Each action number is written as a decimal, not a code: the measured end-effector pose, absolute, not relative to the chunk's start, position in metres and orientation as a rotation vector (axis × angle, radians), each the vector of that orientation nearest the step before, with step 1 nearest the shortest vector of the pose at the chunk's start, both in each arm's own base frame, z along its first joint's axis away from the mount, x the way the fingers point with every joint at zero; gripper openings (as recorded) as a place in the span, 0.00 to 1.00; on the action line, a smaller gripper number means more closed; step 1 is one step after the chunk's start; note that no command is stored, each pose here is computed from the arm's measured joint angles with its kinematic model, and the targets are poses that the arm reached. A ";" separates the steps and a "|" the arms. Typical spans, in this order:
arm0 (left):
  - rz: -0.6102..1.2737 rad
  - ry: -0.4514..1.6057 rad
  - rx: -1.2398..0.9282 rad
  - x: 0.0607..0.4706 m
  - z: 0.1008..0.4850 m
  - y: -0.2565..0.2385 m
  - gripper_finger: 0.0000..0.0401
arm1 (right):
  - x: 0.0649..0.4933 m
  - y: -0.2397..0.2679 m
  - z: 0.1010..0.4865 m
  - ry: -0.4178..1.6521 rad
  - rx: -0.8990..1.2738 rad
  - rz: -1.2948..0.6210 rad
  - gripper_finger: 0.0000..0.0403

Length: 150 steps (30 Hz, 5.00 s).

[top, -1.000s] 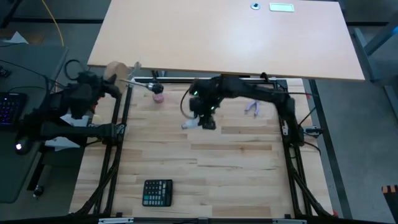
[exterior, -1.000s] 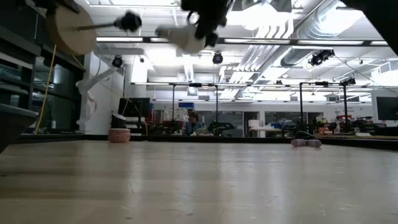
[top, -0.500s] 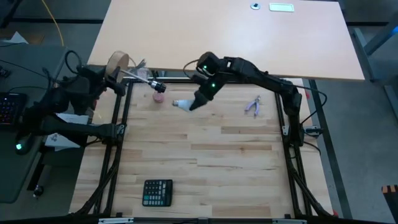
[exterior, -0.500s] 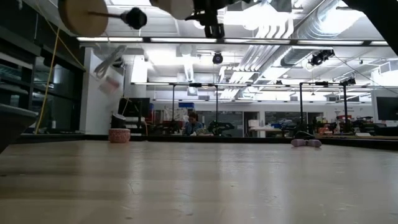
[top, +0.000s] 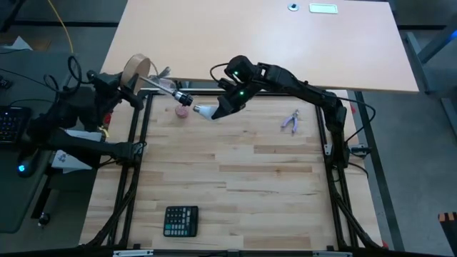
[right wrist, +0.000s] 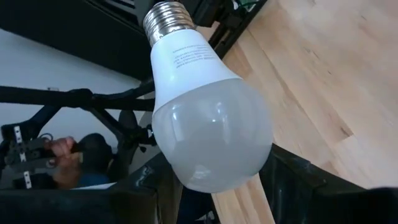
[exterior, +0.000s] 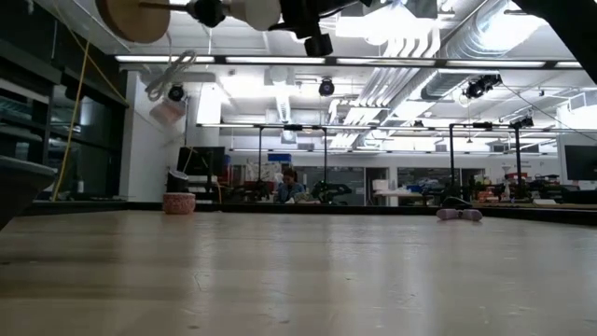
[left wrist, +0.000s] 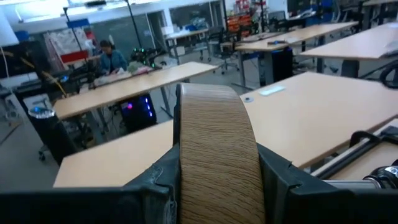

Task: Screw lightbulb
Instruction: Insert the white lightbulb into the brown lamp

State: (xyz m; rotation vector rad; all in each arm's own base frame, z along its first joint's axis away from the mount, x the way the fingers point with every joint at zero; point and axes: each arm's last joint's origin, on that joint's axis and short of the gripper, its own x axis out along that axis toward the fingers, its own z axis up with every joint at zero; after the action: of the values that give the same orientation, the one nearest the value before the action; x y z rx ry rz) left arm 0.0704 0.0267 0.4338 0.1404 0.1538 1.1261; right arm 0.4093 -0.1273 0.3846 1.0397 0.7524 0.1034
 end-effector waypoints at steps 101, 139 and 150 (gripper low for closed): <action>1.416 -0.070 -0.123 0.111 0.435 0.034 0.29 | 0.411 -0.075 0.420 0.748 -0.623 -0.892 0.44; 1.370 -0.096 -0.157 0.105 0.437 0.033 0.29 | 0.422 -0.065 0.436 0.608 -0.742 -0.746 0.44; 1.400 -0.107 -0.150 0.116 0.439 0.034 0.29 | 0.422 -0.065 0.435 0.608 -0.717 -0.761 0.44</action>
State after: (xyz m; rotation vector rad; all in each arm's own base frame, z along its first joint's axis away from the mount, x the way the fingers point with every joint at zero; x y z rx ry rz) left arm 0.1161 0.0336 0.4390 -0.1502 -0.1073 1.3998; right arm 0.4216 -0.0653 0.4353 -0.7170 0.6077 -0.7613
